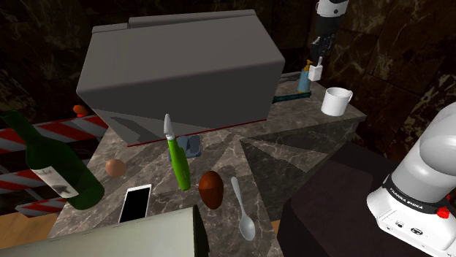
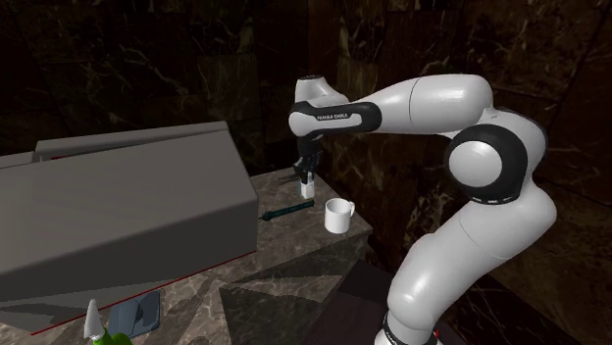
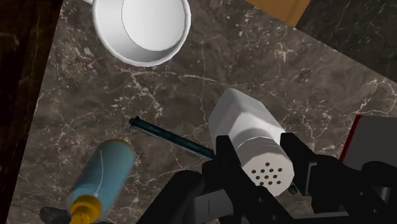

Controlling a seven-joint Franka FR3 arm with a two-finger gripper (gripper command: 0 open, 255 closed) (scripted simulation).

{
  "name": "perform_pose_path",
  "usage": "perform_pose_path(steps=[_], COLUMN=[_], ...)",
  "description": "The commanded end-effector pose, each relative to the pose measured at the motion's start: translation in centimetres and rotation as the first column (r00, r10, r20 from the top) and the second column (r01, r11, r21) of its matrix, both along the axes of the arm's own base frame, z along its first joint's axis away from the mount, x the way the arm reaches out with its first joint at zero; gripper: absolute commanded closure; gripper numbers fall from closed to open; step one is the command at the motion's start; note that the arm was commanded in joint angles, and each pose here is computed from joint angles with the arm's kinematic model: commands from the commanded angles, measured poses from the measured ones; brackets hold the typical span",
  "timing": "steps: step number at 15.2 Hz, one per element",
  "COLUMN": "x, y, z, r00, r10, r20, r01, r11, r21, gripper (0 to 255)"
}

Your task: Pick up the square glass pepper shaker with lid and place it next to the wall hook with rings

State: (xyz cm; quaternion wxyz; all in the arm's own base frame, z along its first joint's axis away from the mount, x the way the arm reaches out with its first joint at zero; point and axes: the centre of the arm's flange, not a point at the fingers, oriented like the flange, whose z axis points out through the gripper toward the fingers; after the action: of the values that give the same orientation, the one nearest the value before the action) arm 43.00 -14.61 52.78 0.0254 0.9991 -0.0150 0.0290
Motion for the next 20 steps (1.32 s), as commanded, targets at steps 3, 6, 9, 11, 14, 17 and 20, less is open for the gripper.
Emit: perform_pose_path(steps=[3, 6, 9, 11, 14, 17, 20], x=[0.5, 0.8, 1.1, 1.3, 1.6, 1.9, 2.2], y=[5.0, 9.0, 12.9, 15.6, 19.5, 23.5, 27.4], z=[-0.1, 0.0, 0.0, 0.0, 0.0, 0.0, 0.0], r00=[1.000, 1.000, 1.000, 1.000, 1.000, 1.000, 1.000], r10=[-0.002, -0.002, -0.002, -0.002, -0.002, -0.002, -0.002], r20=[0.000, 0.000, 0.000, 0.000, 0.000, 0.000, 0.000], r01=[0.002, 0.002, 0.002, 0.002, 0.002, 0.002, 0.002], r11=[1.000, 1.000, 1.000, 1.000, 1.000, 1.000, 1.000], r21=[0.000, 0.000, 0.000, 0.000, 0.000, 0.000, 0.000], gripper=[255, 255, 255, 255, 255, 255, 255])
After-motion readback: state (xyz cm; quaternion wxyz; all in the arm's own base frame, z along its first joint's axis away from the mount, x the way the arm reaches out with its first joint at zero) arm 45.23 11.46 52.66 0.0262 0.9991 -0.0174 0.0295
